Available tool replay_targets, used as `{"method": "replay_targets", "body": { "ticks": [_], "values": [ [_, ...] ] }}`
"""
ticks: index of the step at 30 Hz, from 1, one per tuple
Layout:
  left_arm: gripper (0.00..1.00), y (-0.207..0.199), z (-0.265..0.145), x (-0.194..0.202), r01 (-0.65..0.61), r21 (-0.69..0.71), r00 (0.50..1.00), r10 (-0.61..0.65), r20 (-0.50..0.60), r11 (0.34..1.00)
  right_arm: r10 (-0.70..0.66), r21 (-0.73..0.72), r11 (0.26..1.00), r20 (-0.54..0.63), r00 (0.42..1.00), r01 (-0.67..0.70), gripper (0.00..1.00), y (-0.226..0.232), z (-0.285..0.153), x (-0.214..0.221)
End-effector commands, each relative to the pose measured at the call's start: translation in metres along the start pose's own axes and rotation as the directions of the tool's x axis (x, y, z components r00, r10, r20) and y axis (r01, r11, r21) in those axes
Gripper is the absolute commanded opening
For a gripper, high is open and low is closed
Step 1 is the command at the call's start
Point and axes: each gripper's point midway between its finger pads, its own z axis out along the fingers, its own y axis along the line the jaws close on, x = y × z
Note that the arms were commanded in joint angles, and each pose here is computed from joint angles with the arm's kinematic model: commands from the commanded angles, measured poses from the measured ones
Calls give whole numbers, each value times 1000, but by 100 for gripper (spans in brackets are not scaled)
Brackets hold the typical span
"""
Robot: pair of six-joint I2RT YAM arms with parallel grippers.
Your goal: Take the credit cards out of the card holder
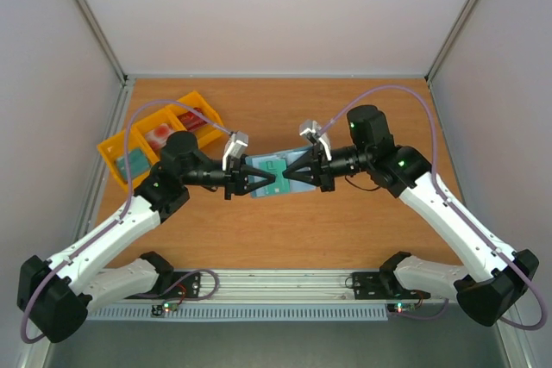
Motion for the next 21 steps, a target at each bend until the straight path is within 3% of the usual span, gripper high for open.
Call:
{"method": "replay_targets", "body": {
  "ticks": [1,7,13,19,21],
  "values": [
    [21,-12,-4,-16,-68,13,996,68,51,998,-36,54,998,29,999,34,1,-3,-14,-13],
    [22,-11,-3,-15,-63,17,997,62,45,998,-31,81,996,44,999,28,1,-4,-26,-14],
    [9,-12,-3,-15,-65,18,997,64,40,998,-40,103,994,45,998,36,1,-3,-32,-14],
    [9,-10,-2,-14,-59,15,998,58,40,998,-36,128,991,33,999,31,1,-6,-37,-13],
    [4,-11,-3,-15,-62,16,997,61,41,998,-32,135,990,26,999,28,1,-6,-38,-11]
  ]
}}
